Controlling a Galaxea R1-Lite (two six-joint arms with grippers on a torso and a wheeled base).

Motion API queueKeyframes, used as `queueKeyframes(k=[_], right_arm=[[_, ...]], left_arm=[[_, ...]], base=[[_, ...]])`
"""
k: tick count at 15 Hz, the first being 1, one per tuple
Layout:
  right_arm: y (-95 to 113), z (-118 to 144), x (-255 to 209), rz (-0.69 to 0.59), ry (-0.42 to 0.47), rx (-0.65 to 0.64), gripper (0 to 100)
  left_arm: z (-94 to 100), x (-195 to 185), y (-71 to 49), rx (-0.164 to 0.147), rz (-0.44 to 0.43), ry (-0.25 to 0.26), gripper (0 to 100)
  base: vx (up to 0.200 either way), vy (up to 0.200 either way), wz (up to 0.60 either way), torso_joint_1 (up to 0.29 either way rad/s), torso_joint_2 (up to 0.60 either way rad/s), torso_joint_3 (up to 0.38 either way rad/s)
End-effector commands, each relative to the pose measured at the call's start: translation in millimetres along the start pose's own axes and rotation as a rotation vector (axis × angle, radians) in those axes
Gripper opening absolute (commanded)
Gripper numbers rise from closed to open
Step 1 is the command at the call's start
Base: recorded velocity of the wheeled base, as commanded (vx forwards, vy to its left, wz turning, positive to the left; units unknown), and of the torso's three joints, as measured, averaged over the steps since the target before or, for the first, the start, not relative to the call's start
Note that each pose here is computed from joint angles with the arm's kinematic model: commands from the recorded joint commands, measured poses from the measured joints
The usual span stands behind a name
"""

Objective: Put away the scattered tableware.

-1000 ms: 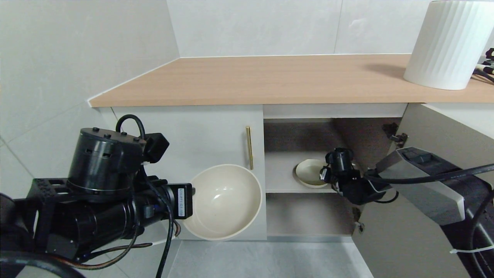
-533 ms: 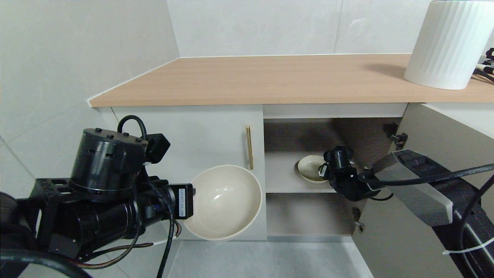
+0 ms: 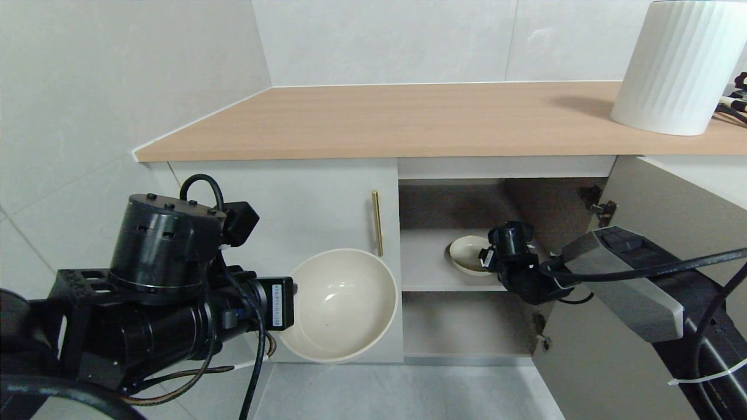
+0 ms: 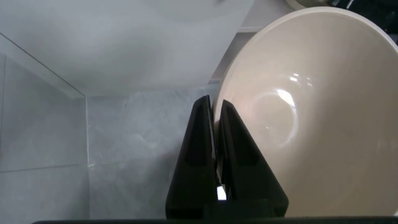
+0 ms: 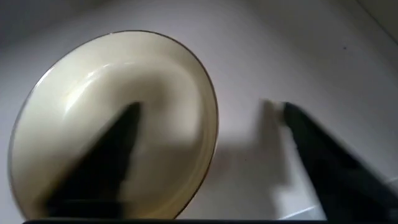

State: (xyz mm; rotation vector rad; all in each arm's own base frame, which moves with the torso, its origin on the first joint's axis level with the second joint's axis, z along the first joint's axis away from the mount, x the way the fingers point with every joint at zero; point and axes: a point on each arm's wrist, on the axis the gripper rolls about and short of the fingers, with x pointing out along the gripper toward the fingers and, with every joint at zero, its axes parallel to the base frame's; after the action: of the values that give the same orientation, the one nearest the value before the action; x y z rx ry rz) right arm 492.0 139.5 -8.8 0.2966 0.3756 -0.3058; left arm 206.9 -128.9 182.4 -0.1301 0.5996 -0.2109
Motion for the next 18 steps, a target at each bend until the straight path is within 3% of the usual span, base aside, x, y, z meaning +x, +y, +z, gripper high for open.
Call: queueKeyframes(k=[1,4,6,9,12,15,18], right_arm=[[3,10,-16,0.013,0.002,0.001,100],[4,34,-64,0.071,0.029,-0.011,100],[2,54,-110,0.198,0.086,-0.026,100],[-4,79,-179,0.365,0.168,-0.098,100],[-13,114,-268,0.532,0.194,-0.17,100],[-27,123,-333,0.713,0.281,-0.28,100],[-27,113,-360,0.807,0.349,-0.353,100]], left_arm=[[-0.2,1,0.0,0.0,0.001,0.001,0],[0.8,6,-1.9,0.009,-0.001,-0.003,0],[-0.6,19,-7.6,0.051,-0.011,-0.015,0],[0.2,35,-17.4,0.082,-0.03,-0.039,0],[-13.1,49,-29.7,0.122,0.005,-0.007,0],[-21.8,53,-38.4,0.149,0.011,0.011,0],[-26.4,53,-44.8,0.167,0.005,0.017,0]], base=[[0.0,0.0,0.0,0.0,0.0,0.0],[0.0,0.0,0.0,0.0,0.0,0.0],[0.0,0.0,0.0,0.0,0.0,0.0],[0.0,0.0,0.0,0.0,0.0,0.0],[0.0,0.0,0.0,0.0,0.0,0.0],[0.0,0.0,0.0,0.0,0.0,0.0],[0.0,0.0,0.0,0.0,0.0,0.0]])
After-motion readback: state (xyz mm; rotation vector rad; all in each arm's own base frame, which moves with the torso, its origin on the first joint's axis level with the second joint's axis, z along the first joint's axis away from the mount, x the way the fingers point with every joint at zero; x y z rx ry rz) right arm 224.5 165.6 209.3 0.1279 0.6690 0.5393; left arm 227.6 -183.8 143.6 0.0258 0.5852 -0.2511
